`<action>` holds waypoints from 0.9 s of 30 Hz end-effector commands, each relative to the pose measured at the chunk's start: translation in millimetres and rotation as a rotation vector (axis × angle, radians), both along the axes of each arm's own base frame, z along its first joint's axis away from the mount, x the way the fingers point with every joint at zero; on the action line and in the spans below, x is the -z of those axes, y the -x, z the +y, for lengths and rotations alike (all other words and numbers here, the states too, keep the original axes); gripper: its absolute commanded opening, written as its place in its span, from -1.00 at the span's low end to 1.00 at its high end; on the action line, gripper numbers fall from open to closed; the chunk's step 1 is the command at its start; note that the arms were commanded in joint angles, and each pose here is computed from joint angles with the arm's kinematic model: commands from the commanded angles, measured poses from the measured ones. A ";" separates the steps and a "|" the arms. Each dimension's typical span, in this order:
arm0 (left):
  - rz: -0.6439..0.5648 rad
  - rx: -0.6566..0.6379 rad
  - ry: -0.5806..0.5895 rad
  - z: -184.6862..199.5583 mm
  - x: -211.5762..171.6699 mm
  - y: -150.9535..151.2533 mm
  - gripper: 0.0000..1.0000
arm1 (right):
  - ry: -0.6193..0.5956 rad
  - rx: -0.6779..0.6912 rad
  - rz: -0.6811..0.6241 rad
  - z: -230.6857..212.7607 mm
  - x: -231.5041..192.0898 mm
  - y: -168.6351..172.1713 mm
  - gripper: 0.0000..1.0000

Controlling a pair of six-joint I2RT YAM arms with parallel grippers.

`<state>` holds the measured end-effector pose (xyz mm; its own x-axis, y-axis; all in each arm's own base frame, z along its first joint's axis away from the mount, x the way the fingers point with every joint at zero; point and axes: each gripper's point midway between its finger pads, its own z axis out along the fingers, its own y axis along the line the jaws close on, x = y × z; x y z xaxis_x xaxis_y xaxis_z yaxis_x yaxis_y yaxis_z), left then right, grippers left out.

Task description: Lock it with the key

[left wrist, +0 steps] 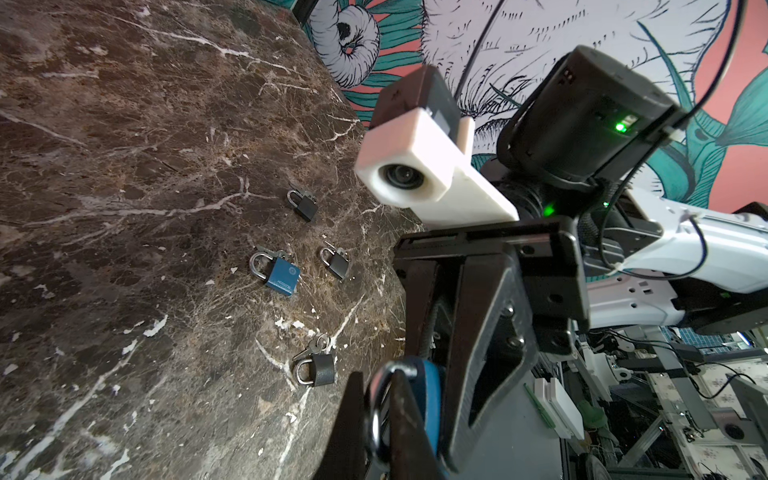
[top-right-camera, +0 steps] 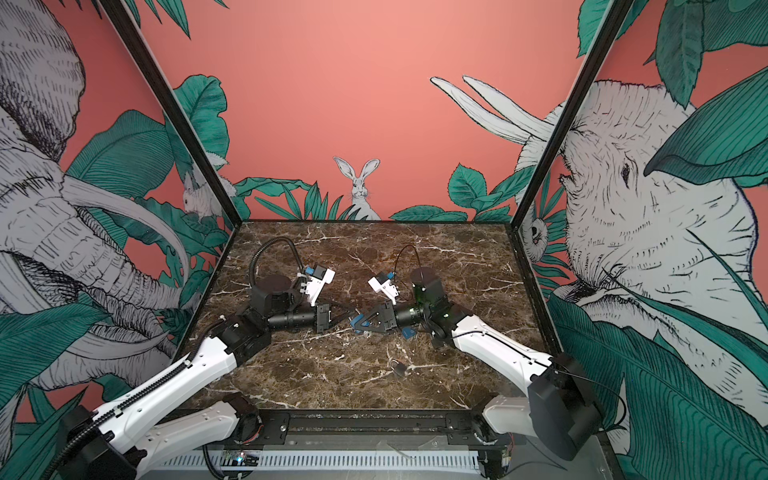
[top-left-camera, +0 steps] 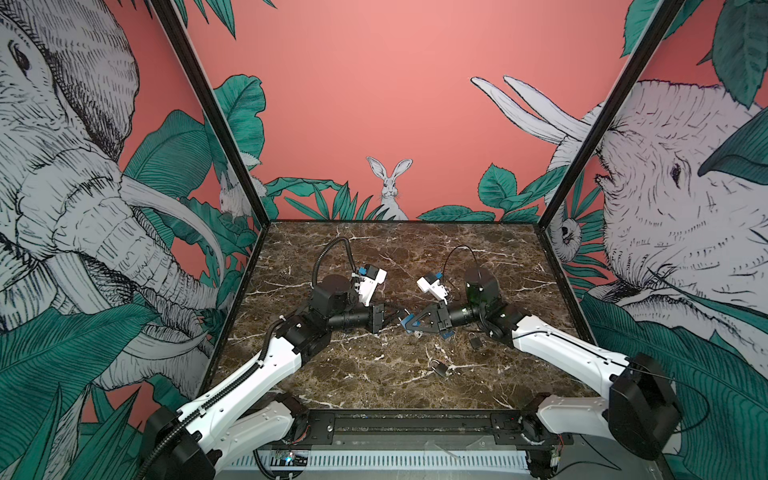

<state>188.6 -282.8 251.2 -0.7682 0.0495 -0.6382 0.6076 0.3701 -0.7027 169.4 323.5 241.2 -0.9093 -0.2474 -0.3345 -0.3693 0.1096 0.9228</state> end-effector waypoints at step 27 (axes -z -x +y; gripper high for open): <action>0.131 0.217 0.134 -2.4 -36.7 28.8 -0.67 | -0.016 0.096 -0.255 13.0 -20.0 -22.8 -1.00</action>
